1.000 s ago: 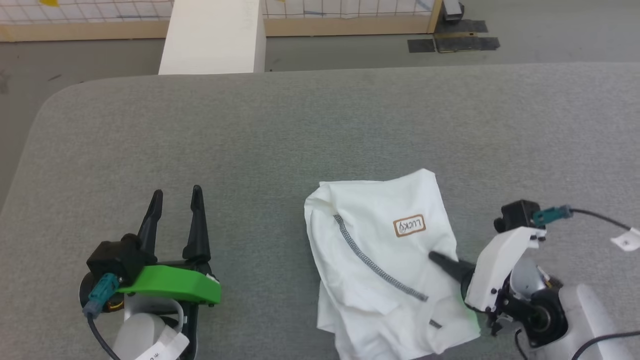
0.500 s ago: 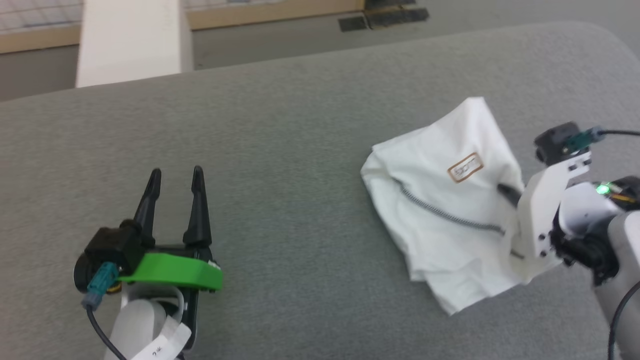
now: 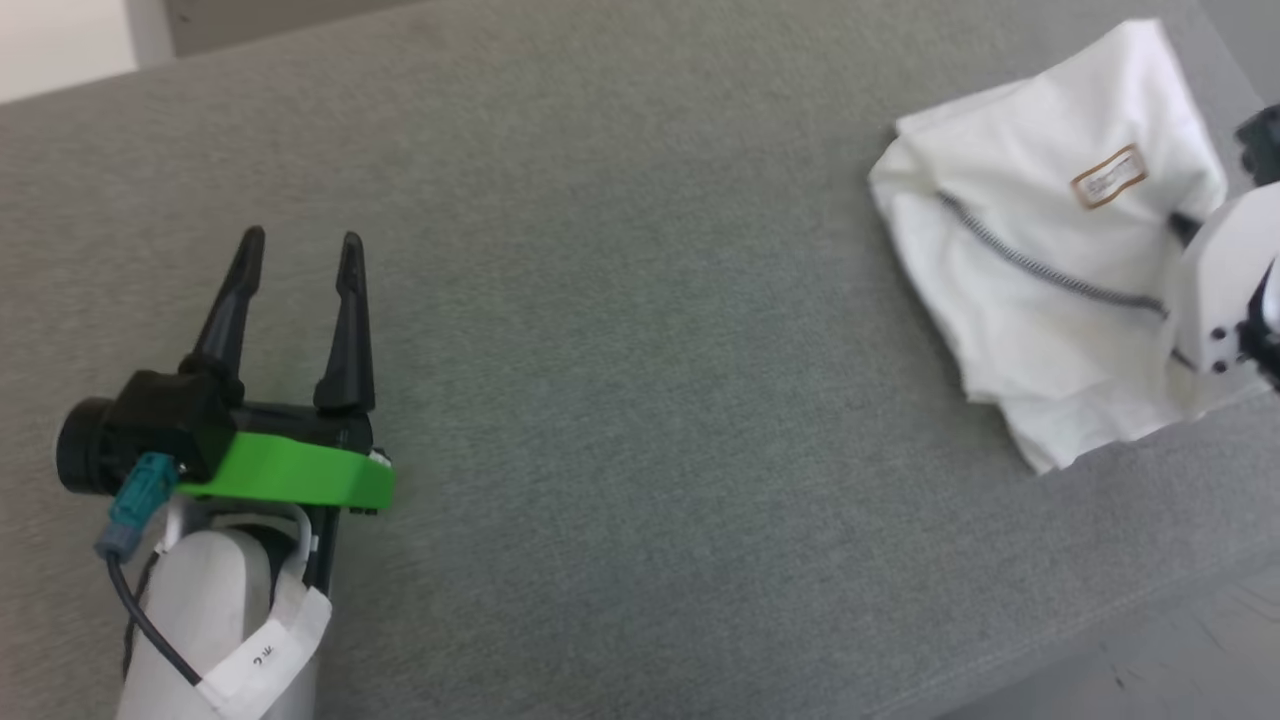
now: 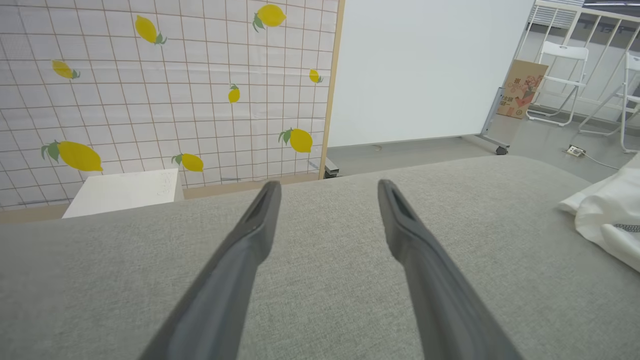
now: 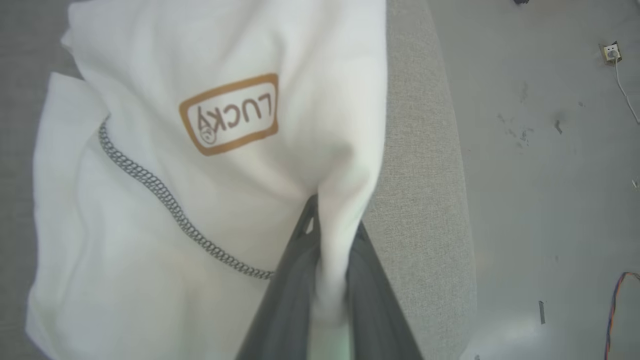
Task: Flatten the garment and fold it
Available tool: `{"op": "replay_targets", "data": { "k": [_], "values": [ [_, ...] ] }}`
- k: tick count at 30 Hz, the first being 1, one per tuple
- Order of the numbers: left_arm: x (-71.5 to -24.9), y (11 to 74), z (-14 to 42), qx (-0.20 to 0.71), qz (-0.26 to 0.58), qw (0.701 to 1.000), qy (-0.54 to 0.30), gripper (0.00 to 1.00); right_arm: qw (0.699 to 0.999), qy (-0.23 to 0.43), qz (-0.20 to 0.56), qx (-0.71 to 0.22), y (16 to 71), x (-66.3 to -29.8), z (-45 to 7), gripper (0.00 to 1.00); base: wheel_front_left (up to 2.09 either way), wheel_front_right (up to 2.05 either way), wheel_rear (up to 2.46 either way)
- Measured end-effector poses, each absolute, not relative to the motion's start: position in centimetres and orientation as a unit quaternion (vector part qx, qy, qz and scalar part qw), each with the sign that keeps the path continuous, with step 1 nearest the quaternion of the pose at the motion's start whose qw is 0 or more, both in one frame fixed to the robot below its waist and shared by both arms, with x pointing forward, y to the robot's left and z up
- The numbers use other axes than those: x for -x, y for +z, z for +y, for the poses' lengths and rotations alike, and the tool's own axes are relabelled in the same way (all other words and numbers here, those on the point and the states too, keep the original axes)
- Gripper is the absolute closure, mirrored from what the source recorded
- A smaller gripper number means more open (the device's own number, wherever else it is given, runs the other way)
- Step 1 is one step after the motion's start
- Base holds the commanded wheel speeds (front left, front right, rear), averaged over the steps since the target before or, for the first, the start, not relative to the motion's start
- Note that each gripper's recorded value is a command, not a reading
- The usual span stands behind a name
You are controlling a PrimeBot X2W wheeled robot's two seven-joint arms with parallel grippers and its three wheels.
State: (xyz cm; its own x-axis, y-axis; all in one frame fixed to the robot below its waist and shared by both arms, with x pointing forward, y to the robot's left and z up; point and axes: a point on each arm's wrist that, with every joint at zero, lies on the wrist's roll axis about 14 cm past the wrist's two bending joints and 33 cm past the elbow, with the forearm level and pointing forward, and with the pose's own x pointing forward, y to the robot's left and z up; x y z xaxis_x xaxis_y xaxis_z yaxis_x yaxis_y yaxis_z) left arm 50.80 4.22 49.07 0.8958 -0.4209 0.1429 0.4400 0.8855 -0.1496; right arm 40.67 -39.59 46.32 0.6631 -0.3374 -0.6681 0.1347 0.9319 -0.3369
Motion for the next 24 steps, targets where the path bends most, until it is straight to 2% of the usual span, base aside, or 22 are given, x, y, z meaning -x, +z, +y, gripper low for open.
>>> {"op": "replay_targets", "data": {
  "k": [9, 18, 19, 20, 21, 24],
  "values": [
    [-52.8, 46.0, 1.6, 0.1, -0.024, 0.961, -0.256, 0.0, 0.874, -0.251, 0.371, 0.188, 47.7, -40.2, -47.8, 1.0, 0.0, 0.0, 0.0],
    [-53.3, 43.4, 2.0, 0.097, 0.003, 0.962, -0.254, 0.0, 0.861, -0.29, 0.371, 0.192, 45.8, -40.8, -49.4, 1.0, 0.0, 0.0, 0.0],
    [-53.3, 43.4, 2.2, 0.096, 0.004, 0.963, -0.253, 0.0, 0.859, -0.294, 0.372, 0.192, 45.6, -40.7, -49.5, 0.55, 0.0, 0.0, 0.0],
    [-53.2, 43.4, 2.3, 0.095, 0.004, 0.963, -0.252, 0.0, 0.858, -0.298, 0.371, 0.192, 45.7, -40.6, -49.7, 0.05, 0.0, 0.0, 0.0],
    [-53.1, 43.5, 2.4, 0.096, 0.002, 0.963, -0.25, 0.0, 0.858, -0.301, 0.37, 0.193, 45.7, -40.4, -49.8, 0.0, 0.0, 0.0, 0.0],
    [-52.7, 43.9, 2.6, 0.103, 0.0, 0.965, -0.242, 0.0, 0.859, -0.312, 0.357, 0.196, 46.7, -40.0, -50.2, 0.0, 0.0, 0.0, 0.0]
  ]
}}
